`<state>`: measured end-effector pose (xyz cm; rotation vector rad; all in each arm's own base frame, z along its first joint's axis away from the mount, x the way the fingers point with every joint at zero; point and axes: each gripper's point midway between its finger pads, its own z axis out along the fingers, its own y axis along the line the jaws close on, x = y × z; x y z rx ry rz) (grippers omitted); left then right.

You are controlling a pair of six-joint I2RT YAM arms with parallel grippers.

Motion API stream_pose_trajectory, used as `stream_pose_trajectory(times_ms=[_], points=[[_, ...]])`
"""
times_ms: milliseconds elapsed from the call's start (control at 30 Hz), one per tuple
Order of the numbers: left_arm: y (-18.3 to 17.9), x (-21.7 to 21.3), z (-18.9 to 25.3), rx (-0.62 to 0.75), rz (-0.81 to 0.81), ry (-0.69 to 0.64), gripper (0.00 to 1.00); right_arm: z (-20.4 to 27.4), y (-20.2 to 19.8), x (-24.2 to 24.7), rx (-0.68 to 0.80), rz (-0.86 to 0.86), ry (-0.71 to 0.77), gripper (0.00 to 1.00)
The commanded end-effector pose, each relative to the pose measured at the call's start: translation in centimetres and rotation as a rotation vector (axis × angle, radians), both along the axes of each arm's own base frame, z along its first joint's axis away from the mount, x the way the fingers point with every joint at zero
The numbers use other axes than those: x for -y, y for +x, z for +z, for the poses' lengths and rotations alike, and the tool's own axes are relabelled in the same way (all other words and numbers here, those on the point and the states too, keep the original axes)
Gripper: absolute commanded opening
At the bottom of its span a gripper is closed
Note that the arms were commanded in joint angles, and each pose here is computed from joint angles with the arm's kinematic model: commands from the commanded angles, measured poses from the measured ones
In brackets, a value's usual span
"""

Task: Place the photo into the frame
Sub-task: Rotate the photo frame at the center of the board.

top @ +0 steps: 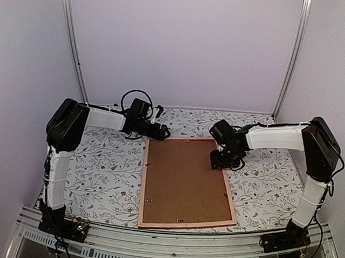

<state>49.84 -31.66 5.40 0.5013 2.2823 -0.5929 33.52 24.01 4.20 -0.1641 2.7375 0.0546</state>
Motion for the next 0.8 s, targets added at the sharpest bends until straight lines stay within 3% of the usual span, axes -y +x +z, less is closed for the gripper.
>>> stream_pose_trajectory(times_ms=[0,333,533,767], points=[[-1.0,0.4,-0.8,-0.053,-0.062,-0.026,0.87,-0.2,-1.5,2.0,-0.011,-0.037,-0.042,0.62],[-4.4,0.2,-2.7,-0.151,-0.112,-0.073,0.72,-1.9,-2.6,2.8,-0.045,-0.004,-0.055,0.44],[-6.7,-1.0,-3.6,-0.218,-0.109,-0.071,0.65,-1.8,-0.2,2.6,-0.003,0.054,-0.026,0.28],[-11.7,-3.4,-3.7,-0.281,-0.088,-0.103,0.57,-2.5,3.6,0.6,0.059,0.192,-0.025,0.21]])
